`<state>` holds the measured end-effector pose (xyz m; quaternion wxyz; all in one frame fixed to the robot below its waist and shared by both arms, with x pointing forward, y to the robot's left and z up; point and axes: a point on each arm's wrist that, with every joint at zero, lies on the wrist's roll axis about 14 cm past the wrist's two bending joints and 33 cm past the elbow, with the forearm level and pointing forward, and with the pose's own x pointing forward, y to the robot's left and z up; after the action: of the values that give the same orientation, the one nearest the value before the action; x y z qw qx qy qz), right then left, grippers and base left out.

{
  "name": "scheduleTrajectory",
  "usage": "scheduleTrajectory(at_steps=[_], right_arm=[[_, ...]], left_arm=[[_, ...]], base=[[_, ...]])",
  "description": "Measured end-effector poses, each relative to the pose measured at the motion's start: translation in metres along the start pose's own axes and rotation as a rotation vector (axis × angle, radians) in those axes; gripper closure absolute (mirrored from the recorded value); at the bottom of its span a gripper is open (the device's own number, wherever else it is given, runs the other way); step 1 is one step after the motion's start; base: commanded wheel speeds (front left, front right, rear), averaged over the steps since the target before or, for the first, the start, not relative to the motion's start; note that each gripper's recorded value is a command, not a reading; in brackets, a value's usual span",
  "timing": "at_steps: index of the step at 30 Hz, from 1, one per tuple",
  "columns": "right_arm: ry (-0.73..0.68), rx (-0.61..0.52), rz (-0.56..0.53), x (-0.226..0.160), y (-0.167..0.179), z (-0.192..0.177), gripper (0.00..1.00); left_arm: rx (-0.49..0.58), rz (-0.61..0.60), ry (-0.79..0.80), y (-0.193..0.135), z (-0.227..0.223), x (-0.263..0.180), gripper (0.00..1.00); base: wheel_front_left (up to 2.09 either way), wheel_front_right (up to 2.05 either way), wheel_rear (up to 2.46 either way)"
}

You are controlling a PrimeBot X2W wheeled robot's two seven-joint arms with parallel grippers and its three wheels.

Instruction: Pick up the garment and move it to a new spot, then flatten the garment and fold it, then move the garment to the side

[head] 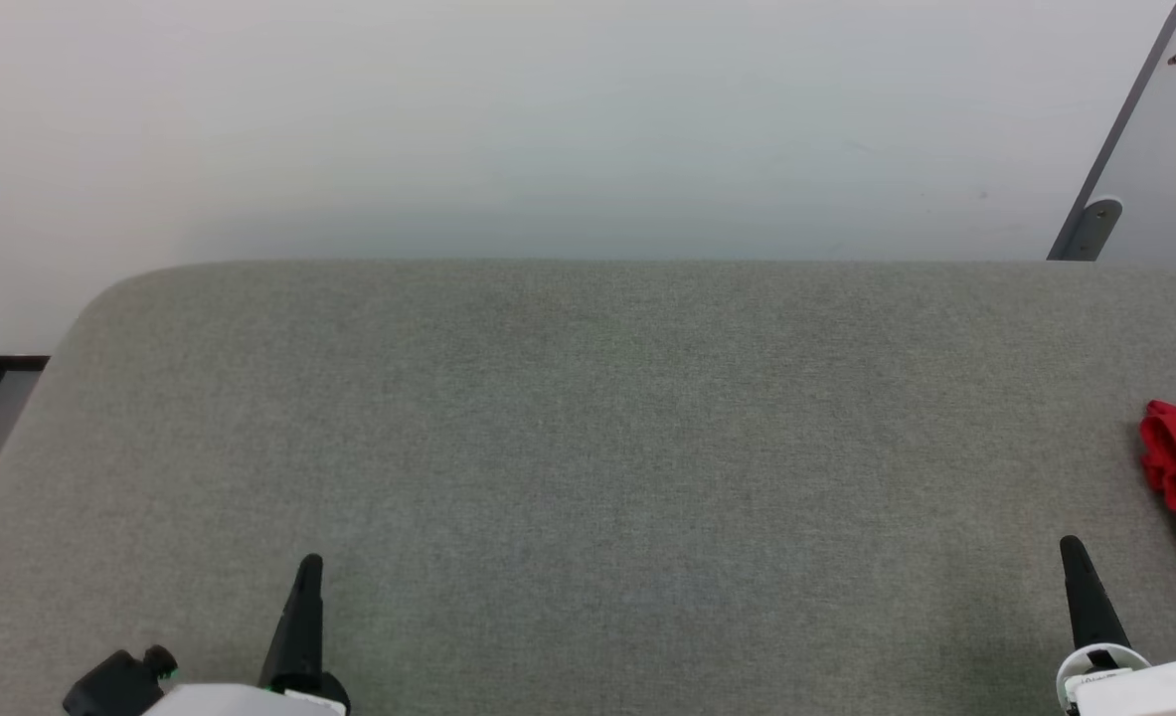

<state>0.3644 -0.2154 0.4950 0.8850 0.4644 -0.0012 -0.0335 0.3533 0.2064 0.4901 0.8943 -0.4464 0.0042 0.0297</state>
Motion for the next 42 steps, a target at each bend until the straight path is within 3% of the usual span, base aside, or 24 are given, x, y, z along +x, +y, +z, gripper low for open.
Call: scheduleTrajectory(at_steps=[42], right_arm=[[0.034, 0.383, 0.013, 0.014, 0.009, -0.006, 1.0]], left_arm=[[-0.408, -0.01, 0.023, -0.008, 0.002, 0.021, 1.0]], base=[[0.0, 0.0, 0.0]])
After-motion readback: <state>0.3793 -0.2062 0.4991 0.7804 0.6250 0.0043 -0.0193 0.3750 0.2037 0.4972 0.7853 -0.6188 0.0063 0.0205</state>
